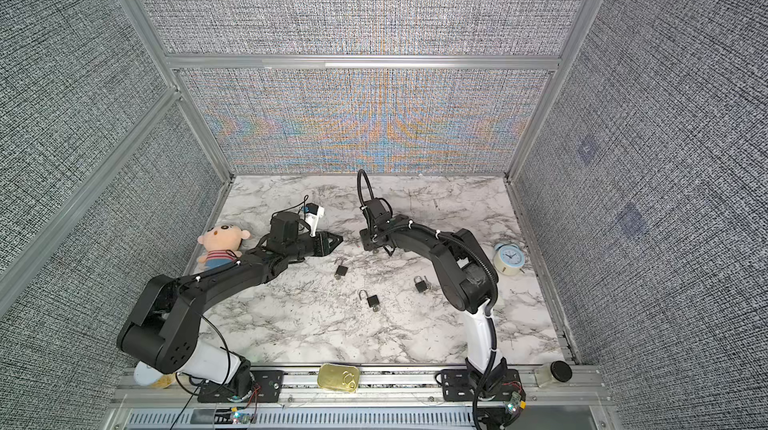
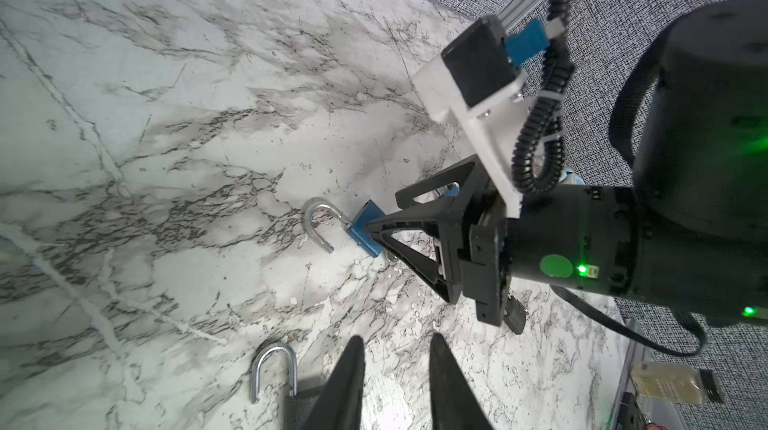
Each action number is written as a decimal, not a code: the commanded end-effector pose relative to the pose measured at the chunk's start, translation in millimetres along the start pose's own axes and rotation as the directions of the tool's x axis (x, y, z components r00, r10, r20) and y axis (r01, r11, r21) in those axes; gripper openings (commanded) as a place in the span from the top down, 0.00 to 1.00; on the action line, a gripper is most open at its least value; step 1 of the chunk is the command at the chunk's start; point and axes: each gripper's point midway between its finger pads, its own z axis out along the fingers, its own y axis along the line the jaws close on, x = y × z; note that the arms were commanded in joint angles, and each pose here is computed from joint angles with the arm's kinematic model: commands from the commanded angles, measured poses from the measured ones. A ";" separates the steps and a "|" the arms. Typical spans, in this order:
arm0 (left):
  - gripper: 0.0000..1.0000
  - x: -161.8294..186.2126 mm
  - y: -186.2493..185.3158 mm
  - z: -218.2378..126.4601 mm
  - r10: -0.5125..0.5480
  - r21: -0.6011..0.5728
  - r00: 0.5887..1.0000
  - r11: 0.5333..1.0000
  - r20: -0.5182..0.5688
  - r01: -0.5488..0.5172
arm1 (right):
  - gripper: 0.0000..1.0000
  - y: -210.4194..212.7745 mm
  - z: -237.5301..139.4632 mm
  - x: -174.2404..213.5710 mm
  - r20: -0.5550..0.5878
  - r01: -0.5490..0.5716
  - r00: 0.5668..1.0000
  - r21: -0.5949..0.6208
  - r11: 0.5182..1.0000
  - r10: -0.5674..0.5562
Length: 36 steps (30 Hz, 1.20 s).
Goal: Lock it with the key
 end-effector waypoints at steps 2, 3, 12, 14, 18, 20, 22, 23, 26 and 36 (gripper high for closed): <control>0.70 -1.9 1.1 1.4 0.019 -0.001 1.000 1.000 0.010 -0.019 | 0.52 -3.1 5.9 4.7 -0.027 0.011 1.000 0.028 1.000 -0.011; 0.70 -1.6 1.8 1.6 0.016 -0.001 1.000 1.000 0.010 -0.016 | 0.52 -3.4 6.8 5.0 -0.029 0.014 0.999 0.032 0.999 -0.014; 0.70 1.4 4.5 6.9 0.007 0.009 1.000 1.000 0.001 -0.007 | 0.53 -3.1 15.4 13.8 -0.068 0.026 0.997 0.039 0.999 -0.023; 0.70 2.2 5.0 7.9 0.004 0.012 1.000 1.000 -0.001 -0.004 | 0.53 -2.5 17.4 15.8 -0.075 0.027 0.997 0.039 0.999 -0.024; 0.70 3.7 5.1 8.8 0.002 0.015 1.000 1.000 -0.007 -0.002 | 0.57 -2.1 18.9 17.6 -0.086 0.030 0.996 0.035 0.999 -0.027; 0.70 4.6 6.3 8.7 0.001 0.012 1.000 1.000 -0.009 -0.001 | 0.57 -1.0 18.8 18.1 -0.089 0.032 0.996 0.034 0.999 -0.029; 0.70 4.2 6.5 7.9 0.001 0.012 1.000 1.000 -0.007 -0.001 | 0.57 -1.8 18.5 18.7 -0.092 0.031 0.995 0.036 0.999 -0.028; 0.70 3.8 6.5 7.5 0.001 0.012 1.000 1.000 -0.006 -0.001 | 0.58 -1.9 18.3 18.5 -0.092 0.031 0.995 0.036 0.999 -0.028; 0.70 4.6 6.1 6.7 0.002 0.012 1.000 1.000 -0.006 -0.001 | 0.61 -1.6 18.1 20.6 -0.099 0.035 0.995 0.036 0.999 -0.031; 0.70 5.5 8.4 4.8 0.002 0.000 1.000 1.000 -0.011 -0.002 | 0.67 3.8 12.1 17.7 -0.085 0.032 0.996 0.015 0.999 -0.030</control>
